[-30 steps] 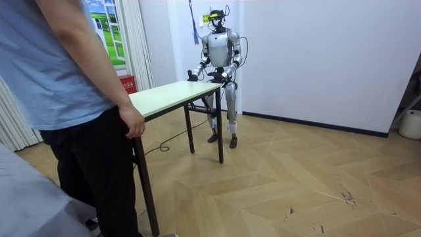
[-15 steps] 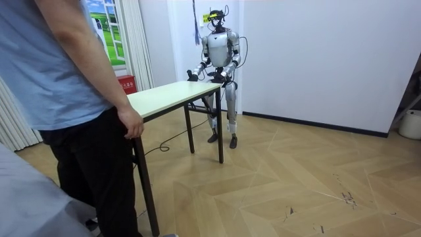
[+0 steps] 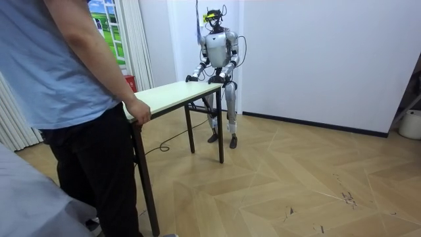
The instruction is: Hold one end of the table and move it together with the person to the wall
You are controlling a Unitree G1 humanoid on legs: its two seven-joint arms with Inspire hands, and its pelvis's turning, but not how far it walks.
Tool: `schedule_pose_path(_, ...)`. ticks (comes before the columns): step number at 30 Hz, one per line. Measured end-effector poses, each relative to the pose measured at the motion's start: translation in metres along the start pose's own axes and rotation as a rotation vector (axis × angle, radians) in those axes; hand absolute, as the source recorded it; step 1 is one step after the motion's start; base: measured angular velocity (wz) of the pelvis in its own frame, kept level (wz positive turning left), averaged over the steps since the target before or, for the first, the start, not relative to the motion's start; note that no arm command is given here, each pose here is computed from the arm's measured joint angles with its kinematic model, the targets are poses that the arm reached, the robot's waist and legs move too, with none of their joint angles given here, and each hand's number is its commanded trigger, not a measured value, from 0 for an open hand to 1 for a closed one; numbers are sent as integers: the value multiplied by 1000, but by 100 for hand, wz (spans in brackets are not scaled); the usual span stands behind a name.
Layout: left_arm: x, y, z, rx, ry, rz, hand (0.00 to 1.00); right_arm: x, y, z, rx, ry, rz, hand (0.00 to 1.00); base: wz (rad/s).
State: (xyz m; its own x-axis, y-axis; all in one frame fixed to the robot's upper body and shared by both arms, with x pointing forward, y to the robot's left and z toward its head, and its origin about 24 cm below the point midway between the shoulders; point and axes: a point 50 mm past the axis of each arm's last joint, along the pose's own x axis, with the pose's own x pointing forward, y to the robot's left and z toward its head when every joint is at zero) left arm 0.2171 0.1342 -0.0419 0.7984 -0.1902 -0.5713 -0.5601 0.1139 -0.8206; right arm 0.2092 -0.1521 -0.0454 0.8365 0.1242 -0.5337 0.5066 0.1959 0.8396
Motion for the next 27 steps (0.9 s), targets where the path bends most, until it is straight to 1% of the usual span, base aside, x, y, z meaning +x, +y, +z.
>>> schedule_pose_path(6, 0, 2, -1, 14, -10, 25, 100, 1, 1, -3, -7, -10, -5, 100, 0)
schedule_pose_path(27, 1, 2, -2, 22, -11, 27, 100, 1, 1, -5, -9, -25, -9, 100, 0)
